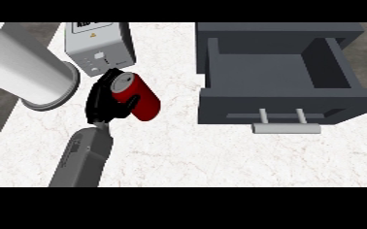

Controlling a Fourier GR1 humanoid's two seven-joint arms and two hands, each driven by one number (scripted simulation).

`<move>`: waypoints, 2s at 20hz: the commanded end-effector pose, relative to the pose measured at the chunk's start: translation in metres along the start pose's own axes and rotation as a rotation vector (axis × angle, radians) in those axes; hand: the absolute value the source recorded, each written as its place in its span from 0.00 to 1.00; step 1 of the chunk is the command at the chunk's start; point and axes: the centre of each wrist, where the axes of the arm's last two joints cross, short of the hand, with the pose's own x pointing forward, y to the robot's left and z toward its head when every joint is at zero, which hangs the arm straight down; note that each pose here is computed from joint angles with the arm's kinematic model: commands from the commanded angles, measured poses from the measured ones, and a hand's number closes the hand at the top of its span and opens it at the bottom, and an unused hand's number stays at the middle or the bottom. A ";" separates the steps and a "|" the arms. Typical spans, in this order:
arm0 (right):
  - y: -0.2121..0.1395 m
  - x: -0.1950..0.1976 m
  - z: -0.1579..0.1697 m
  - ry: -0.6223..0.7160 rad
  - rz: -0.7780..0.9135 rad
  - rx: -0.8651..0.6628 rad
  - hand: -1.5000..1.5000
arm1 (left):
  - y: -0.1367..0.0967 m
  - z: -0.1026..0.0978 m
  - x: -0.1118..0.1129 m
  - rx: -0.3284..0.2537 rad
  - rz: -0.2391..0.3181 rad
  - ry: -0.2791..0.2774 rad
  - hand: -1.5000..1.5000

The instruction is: Pick up the can, place it into the drawer and close the drawer

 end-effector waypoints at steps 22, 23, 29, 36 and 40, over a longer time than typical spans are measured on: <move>0.007 -0.002 0.000 -0.012 -0.003 0.001 0.00 | -0.158 -0.050 0.129 -0.081 -0.115 -0.083 1.00; 0.015 0.001 0.003 -0.008 -0.023 0.003 0.00 | -0.169 -0.035 0.134 -0.072 -0.096 -0.073 1.00; 0.008 -0.004 -0.003 -0.006 -0.035 0.039 0.00 | -0.214 -0.058 0.144 -0.056 -0.139 -0.081 1.00; 0.014 -0.002 -0.005 0.001 -0.018 0.024 0.00 | -0.236 -0.080 0.150 -0.079 -0.163 -0.087 1.00; 0.021 -0.009 -0.023 -0.010 -0.037 0.022 0.00 | -0.254 -0.096 0.161 -0.092 -0.157 -0.089 1.00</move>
